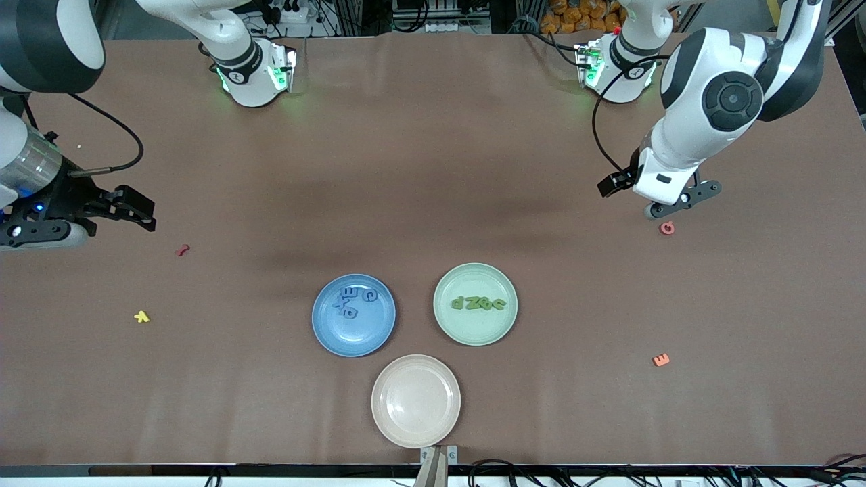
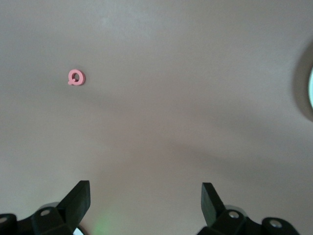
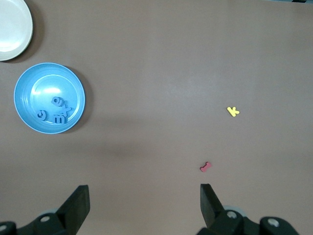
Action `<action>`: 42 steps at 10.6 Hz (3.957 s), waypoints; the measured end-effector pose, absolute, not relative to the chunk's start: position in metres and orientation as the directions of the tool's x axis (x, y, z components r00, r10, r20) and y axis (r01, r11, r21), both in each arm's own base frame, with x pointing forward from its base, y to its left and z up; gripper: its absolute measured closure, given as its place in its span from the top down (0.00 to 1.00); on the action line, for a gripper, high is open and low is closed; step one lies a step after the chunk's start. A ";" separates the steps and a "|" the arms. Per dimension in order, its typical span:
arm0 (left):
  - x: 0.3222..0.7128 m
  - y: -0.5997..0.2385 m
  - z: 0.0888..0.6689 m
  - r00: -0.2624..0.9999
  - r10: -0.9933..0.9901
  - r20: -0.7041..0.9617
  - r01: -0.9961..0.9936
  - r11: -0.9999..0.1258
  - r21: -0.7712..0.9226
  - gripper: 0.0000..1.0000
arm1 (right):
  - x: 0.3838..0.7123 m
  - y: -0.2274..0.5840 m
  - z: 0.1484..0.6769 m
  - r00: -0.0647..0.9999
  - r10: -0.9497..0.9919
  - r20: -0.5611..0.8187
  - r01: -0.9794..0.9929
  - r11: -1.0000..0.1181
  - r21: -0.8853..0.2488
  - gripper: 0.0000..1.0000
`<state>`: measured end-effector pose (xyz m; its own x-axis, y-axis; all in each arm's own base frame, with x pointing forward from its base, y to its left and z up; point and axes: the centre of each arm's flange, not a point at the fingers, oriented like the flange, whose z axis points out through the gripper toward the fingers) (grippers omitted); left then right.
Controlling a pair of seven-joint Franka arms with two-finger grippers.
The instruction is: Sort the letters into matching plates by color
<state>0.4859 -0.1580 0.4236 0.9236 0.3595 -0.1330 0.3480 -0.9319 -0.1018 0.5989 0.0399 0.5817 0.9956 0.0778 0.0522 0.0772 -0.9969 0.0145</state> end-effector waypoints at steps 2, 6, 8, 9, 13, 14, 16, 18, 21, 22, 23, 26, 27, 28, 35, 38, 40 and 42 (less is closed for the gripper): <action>0.495 -0.157 0.444 0.955 0.282 -0.096 0.277 -0.959 -0.063 1.00 | 0.598 0.039 0.581 0.996 0.075 0.041 0.074 -0.997 0.014 1.00; 0.522 -0.139 0.508 0.976 0.219 0.002 0.219 -0.976 0.000 1.00 | 0.597 0.035 0.587 0.997 0.062 0.040 0.062 -0.998 -0.001 1.00; 0.527 -0.137 0.543 0.990 0.138 0.032 0.139 -0.990 -0.014 1.00 | 0.594 0.029 0.591 0.998 0.052 0.023 0.052 -0.999 -0.002 1.00; 0.528 -0.135 0.558 0.992 0.120 0.047 0.122 -0.992 -0.029 1.00 | 0.594 0.023 0.591 0.999 0.042 0.021 0.042 -0.999 -0.002 1.00; 0.535 -0.120 0.595 0.990 0.112 0.087 0.119 -0.990 -0.077 1.00 | 0.594 0.021 0.590 0.999 0.038 0.017 0.038 -0.999 -0.002 1.00; 0.537 -0.115 0.597 0.989 0.120 0.090 0.127 -0.989 -0.075 1.00 | 0.594 0.023 0.590 0.999 0.042 0.017 0.042 -0.999 -0.002 1.00; 0.540 -0.110 0.597 0.989 0.123 0.088 0.129 -0.989 -0.074 1.00 | 0.594 0.023 0.590 0.999 0.041 0.016 0.041 -0.999 -0.002 1.00; 0.544 -0.104 0.594 0.990 0.117 0.082 0.123 -0.990 -0.073 1.00 | 0.594 0.023 0.590 0.999 0.041 0.015 0.041 -0.999 -0.002 1.00; 0.552 -0.076 0.597 0.994 0.078 0.080 0.084 -0.994 -0.073 1.00 | 0.594 0.024 0.589 0.999 0.042 0.014 0.042 -0.999 -0.002 1.00; 0.553 -0.068 0.598 0.994 0.070 0.081 0.075 -0.995 -0.069 1.00 | 0.594 0.024 0.589 0.999 0.042 0.014 0.042 -0.999 -0.002 1.00; 0.554 -0.063 0.599 0.995 0.062 0.081 0.067 -0.996 -0.064 1.00 | 0.594 0.024 0.589 0.999 0.043 0.014 0.043 -0.999 -0.002 1.00; 0.553 -0.065 0.602 0.996 0.039 0.076 0.043 -0.998 -0.056 1.00 | 0.594 0.024 0.589 0.999 0.042 0.014 0.042 -0.999 -0.002 1.00; 0.551 -0.068 0.602 0.998 0.012 0.065 0.015 -0.998 -0.057 1.00 | 0.594 0.024 0.589 0.999 0.042 0.013 0.042 -0.999 -0.002 1.00; 0.549 -0.070 0.603 0.998 -0.027 0.057 -0.024 -0.998 -0.059 1.00 | 0.594 0.024 0.589 0.999 0.042 0.013 0.042 -0.999 -0.002 1.00; 0.552 -0.055 0.598 0.991 -0.131 0.039 -0.132 -0.991 0.032 1.00 | 0.594 0.023 0.588 0.999 0.040 0.010 0.040 -0.999 -0.002 1.00; 0.562 -0.060 0.588 0.989 -0.137 0.052 -0.138 -0.990 0.032 1.00 | 0.594 0.022 0.588 0.999 0.039 0.010 0.039 -0.999 -0.001 1.00; 0.572 -0.061 0.577 0.989 -0.135 0.065 -0.137 -0.990 0.031 1.00 | 0.594 0.022 0.588 0.999 0.038 0.010 0.038 -0.999 -0.001 1.00; 0.575 -0.058 0.573 0.988 -0.139 0.062 -0.140 -0.990 0.007 1.00 | 0.594 0.022 0.588 0.999 0.038 0.009 0.038 -0.999 -0.001 1.00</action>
<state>0.5752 -0.0583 0.5732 0.9883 -0.1393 0.0622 -0.1400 -0.9901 0.0069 0.5940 0.0216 0.5877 0.9992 0.0380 0.0092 0.0380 -0.9993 -0.0014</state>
